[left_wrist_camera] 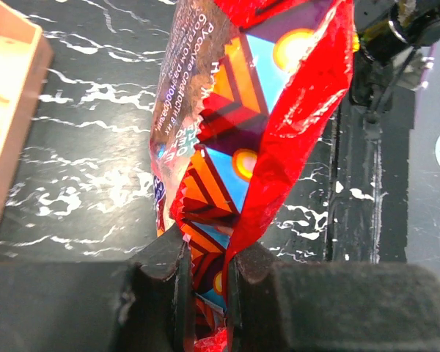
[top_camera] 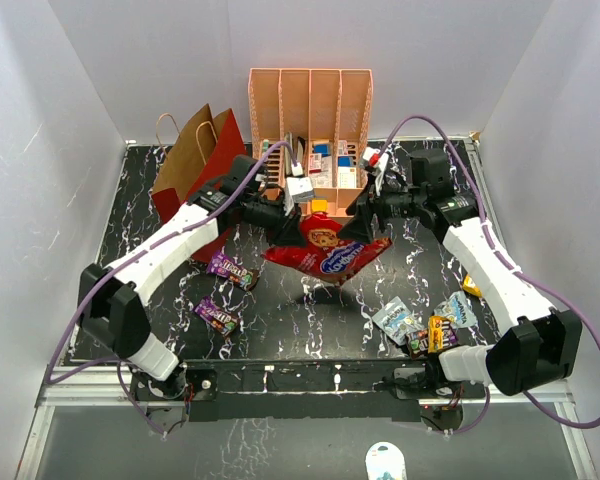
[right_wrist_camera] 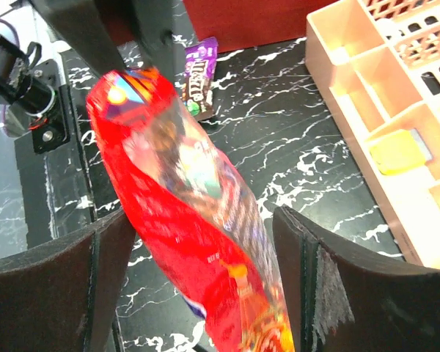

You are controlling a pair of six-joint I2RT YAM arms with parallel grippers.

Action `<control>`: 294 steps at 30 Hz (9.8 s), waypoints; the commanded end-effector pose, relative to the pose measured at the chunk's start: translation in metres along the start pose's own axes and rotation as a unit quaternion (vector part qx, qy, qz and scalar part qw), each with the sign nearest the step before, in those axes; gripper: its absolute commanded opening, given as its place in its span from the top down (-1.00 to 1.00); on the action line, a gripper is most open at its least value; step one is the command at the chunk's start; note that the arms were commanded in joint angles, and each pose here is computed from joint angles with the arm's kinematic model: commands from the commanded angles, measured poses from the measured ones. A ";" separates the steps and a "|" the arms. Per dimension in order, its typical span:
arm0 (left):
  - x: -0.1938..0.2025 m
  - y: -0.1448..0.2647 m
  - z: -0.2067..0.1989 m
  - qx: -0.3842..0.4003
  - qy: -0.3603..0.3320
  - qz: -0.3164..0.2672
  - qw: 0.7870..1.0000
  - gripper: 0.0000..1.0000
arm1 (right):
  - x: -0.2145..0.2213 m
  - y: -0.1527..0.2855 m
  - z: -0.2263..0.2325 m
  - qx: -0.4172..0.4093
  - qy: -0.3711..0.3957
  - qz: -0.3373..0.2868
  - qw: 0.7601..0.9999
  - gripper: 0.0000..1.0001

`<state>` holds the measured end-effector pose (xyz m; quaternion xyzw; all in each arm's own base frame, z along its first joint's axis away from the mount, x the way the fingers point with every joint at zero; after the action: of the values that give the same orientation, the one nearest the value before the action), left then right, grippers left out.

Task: Place the snacks into the paper bag
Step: Place the snack in the paper bag, then adjust the paper bag at the center of the board.

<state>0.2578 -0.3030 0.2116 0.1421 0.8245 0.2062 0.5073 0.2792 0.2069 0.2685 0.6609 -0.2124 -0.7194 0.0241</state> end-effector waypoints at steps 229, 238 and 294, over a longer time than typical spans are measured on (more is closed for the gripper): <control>0.241 0.414 0.288 -0.487 0.562 -0.449 0.495 -0.11 | 0.053 -0.033 -0.053 0.086 0.003 0.072 0.994 -0.65; 0.245 0.409 0.301 -0.466 0.573 -0.456 0.497 0.28 | 0.056 -0.033 -0.051 0.085 0.000 0.076 0.994 -0.65; -0.045 0.299 0.145 -0.494 -0.001 -0.204 0.845 1.00 | -0.031 -0.126 -0.067 0.023 0.014 0.008 1.000 -0.69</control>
<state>0.4311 -0.0102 0.2636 -0.2572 0.6482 0.5157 0.4978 0.3763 0.2729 0.2141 0.6187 -0.2822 -0.7327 0.0265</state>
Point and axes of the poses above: each gripper's point midway between its finger pads, its own y axis back along the fingers, its own z axis along the line the jaws close on, x = y × z, the point moved 1 cm from there along y, back along the fingers, and after that the axes turned 11 degrees about y, right-handed, at the moved point
